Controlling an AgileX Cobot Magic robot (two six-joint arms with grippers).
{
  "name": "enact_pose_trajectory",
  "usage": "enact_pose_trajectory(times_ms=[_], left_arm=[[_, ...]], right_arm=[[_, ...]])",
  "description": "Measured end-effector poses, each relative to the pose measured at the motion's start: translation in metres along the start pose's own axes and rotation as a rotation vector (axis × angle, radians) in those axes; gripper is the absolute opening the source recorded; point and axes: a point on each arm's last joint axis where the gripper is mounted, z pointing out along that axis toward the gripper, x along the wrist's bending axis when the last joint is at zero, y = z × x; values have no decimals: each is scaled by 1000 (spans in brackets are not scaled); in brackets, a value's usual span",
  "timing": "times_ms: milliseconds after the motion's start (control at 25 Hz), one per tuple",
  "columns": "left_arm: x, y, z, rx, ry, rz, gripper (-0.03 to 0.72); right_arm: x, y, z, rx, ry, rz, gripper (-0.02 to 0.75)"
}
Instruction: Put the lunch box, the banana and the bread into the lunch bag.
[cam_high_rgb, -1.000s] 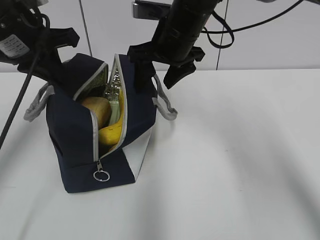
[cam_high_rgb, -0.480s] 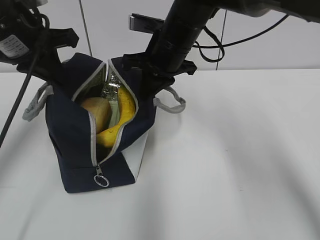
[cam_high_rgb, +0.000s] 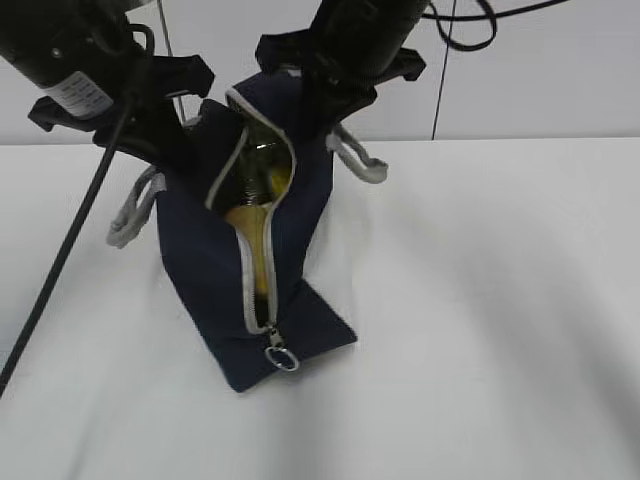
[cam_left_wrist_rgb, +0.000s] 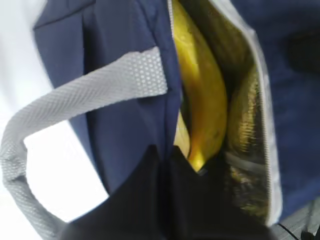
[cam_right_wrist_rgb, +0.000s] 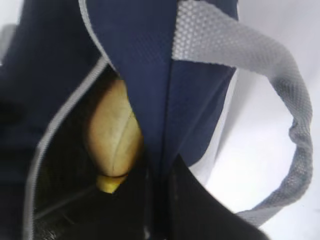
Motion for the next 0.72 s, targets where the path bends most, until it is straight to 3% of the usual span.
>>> enact_pose_trajectory(times_ms=[320, 720], left_arm=[[-27, 12, -13, -83, -47, 65, 0], [-34, 22, -4, -115, -129, 12, 0]], right_arm=[[-13, -6, -53, -85, -33, 27, -11], [-32, -41, -60, -7, -50, 72, -12]])
